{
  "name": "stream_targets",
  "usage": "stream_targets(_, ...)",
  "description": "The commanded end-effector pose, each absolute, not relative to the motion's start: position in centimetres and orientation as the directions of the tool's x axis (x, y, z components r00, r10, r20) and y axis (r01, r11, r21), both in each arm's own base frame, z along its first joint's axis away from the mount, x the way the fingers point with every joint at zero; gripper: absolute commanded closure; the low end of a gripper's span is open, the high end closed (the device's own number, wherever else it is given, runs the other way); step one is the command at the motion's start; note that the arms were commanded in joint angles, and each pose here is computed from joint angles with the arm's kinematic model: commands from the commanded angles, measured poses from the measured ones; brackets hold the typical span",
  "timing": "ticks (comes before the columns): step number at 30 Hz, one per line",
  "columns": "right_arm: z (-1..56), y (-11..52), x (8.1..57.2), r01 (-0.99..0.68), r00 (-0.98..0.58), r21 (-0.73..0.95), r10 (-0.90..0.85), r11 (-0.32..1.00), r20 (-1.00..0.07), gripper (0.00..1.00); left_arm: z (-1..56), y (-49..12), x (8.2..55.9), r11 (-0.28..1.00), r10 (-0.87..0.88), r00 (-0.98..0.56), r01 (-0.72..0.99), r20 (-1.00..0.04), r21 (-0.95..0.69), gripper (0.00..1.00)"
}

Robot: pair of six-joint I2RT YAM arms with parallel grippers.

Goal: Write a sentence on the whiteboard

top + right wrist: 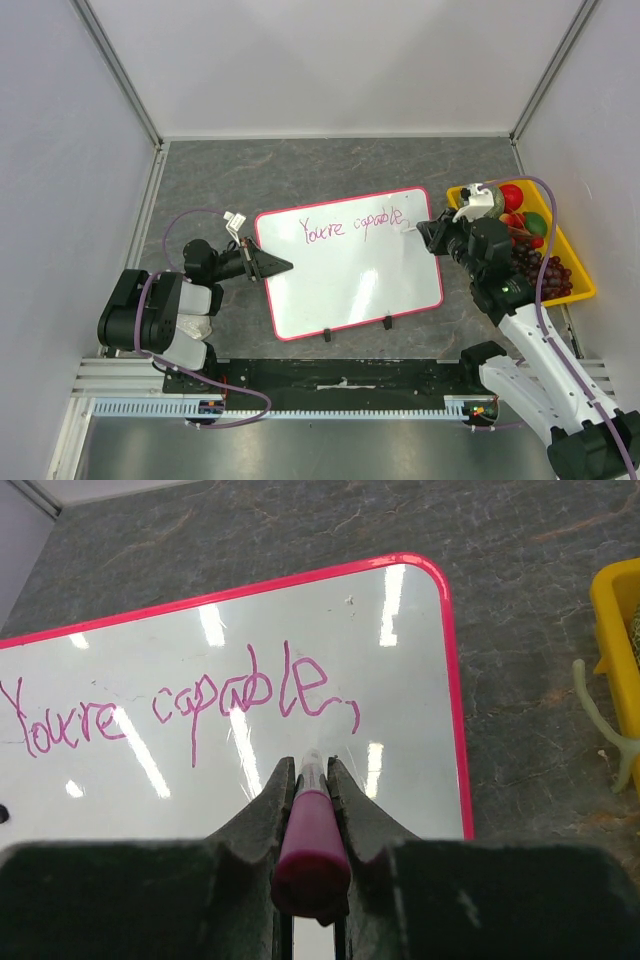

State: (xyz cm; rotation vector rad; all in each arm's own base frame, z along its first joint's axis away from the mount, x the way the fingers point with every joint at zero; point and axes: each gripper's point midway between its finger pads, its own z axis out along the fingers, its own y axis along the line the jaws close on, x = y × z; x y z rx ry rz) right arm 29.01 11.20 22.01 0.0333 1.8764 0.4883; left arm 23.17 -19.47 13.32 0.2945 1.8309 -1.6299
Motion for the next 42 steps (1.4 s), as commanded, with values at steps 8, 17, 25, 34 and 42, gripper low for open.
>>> stream_targets(8, 23.5, 12.3, 29.0, -0.288, -0.327, 0.365, 0.268, 0.885, -0.906, 1.0, 12.6, -19.4, 23.0, 0.215, -0.232, -0.716, 0.622, -0.658, -0.753, 0.98)
stream_targets(17, 23.2, 12.6, 29.0, -0.3, -0.332, 0.364, 0.261, 0.882, -0.906, 1.0, 12.6, -19.5, 23.0, 0.214, -0.231, -0.717, 0.622, -0.658, -0.753, 0.98)
stream_targets(25, 23.4, 12.6, 28.8, -0.307, -0.326, 0.364, 0.263, 0.879, -0.908, 1.0, 12.6, -19.4, 23.0, 0.215, -0.232, -0.717, 0.621, -0.657, -0.754, 0.98)
stream_targets(34, 23.8, 13.0, 28.7, -0.335, -0.315, 0.368, 0.265, 0.868, -0.911, 1.0, 12.6, -19.4, 23.0, 0.215, -0.233, -0.715, 0.623, -0.659, -0.752, 0.98)
stream_targets(42, 24.0, 13.2, 28.7, -0.35, -0.306, 0.37, 0.268, 0.861, -0.914, 1.0, 12.6, -19.4, 23.0, 0.215, -0.233, -0.716, 0.622, -0.658, -0.753, 0.98)
